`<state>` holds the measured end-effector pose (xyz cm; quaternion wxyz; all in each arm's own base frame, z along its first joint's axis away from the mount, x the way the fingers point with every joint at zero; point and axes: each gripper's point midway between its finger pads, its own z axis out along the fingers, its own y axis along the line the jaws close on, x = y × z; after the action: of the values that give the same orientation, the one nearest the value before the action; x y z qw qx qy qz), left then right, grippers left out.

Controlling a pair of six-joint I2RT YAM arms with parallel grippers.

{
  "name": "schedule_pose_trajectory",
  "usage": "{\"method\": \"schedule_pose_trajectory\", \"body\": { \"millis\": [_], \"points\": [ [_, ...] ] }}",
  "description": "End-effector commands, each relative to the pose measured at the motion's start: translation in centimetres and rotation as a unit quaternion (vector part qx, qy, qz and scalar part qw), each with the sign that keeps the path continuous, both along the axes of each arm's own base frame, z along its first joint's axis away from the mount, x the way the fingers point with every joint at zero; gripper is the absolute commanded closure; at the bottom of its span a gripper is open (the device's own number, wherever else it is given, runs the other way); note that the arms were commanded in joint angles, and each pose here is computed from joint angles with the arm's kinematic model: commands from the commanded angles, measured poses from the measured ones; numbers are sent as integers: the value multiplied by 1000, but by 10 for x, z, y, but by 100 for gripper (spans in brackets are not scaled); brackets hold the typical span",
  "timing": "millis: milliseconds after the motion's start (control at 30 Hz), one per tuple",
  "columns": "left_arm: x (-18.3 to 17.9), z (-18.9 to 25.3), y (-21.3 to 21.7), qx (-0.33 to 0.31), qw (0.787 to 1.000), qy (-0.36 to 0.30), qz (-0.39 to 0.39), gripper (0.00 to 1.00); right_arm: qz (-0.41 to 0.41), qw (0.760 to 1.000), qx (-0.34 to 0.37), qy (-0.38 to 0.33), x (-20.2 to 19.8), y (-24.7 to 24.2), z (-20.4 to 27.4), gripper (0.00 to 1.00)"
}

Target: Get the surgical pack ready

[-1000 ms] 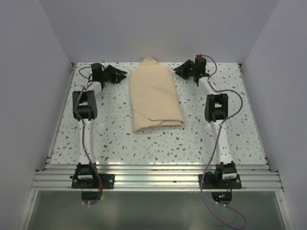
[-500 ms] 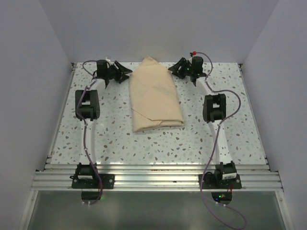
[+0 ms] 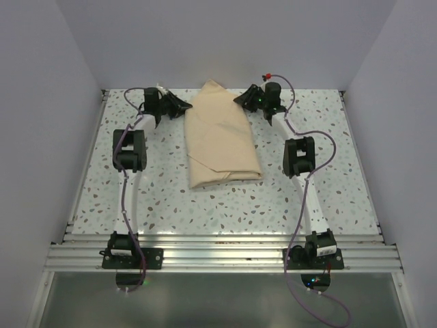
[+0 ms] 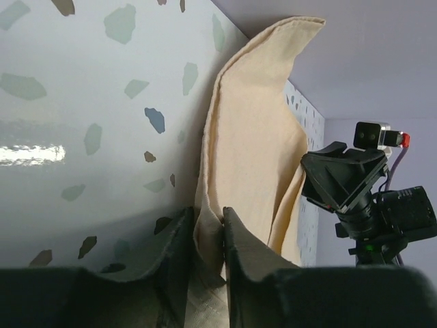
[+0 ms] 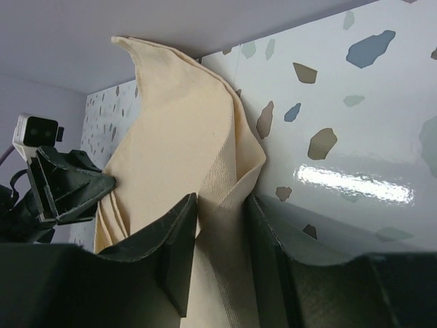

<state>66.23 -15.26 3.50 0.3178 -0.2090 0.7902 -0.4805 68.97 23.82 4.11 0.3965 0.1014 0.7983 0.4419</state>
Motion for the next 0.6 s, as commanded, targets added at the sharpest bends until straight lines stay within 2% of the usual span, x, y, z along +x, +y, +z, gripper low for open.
{"method": "schedule_pose_trajectory", "body": {
  "millis": [0, 33, 100, 133, 167, 200, 467, 567],
  "points": [
    [4, -6, -3, 0, 1000, -3, -2, 74, -6, 1000, -17, 14, -3, 11, -24, 61],
    [5, -1, -3, -4, 1000, -4, -2, 81, -3, 1000, -14, 10, -3, 14, -20, 63],
    [6, 12, -5, -10, 1000, -13, -6, 87, 0, 1000, 2, 11, -5, 21, -12, 76],
    [4, 17, -6, -13, 1000, -14, -10, 93, 0, 1000, 8, 12, -5, 22, -6, 83],
    [4, 21, -7, -15, 1000, -16, -14, 96, -2, 1000, 19, 11, -4, 23, 3, 94],
    [3, 32, -7, -15, 1000, -22, -15, 99, 2, 1000, 23, 10, -4, 23, 11, 97],
    [-25, 100, -13, 21, 997, -61, -52, 100, 10, 999, 42, 1, -19, 7, 110, 100],
    [-38, 104, -21, 34, 995, -63, -69, 100, 29, 998, 54, 13, -31, 4, 127, 100]
  ]
}}
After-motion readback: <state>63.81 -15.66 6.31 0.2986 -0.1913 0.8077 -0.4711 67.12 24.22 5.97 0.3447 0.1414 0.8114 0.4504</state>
